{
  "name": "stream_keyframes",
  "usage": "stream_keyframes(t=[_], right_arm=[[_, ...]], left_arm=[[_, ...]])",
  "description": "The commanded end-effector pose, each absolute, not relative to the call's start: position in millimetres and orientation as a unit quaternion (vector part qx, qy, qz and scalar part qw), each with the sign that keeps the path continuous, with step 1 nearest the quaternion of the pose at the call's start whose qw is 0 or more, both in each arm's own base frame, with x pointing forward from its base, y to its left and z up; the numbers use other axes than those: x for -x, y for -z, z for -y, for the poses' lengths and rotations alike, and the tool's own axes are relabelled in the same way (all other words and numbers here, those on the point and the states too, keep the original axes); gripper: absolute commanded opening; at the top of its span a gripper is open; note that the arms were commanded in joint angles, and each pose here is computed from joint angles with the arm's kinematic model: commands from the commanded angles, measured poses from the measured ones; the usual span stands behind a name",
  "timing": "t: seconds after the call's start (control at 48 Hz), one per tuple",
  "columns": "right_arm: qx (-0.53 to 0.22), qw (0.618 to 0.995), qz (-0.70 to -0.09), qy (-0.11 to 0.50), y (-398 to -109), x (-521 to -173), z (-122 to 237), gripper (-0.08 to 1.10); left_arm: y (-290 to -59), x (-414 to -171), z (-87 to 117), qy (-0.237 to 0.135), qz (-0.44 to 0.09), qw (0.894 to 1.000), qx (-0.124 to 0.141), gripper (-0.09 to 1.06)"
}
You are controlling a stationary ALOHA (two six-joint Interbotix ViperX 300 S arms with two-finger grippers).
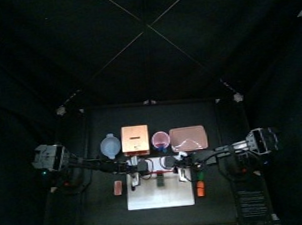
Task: Cut the sushi into 4 pieces with the knife
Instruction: Cut the sushi into 4 pieces
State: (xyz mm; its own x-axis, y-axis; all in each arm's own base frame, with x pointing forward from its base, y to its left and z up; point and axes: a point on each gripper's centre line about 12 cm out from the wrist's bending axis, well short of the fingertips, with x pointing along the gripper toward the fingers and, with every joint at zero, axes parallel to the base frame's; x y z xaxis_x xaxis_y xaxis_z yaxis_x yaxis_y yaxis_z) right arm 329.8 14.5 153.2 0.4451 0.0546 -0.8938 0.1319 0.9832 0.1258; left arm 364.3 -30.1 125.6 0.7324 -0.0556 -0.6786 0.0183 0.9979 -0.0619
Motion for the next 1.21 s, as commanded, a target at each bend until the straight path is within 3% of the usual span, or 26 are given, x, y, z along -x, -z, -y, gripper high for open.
stream_keyframes(t=[0.021,1.208], right_arm=[[-0.09,0.845,-0.526,0.022,-154.4,-330.1,-15.3,0.31],[-0.088,0.843,-0.53,0.023,-151.4,-334.5,-15.1,0.31]], left_arm=[[-125.7,-364.1,34.0,0.023,-0.368,0.929,0.027,0.44],[-110.1,-363.5,37.3,0.022,-0.39,0.92,0.032,0.44]])
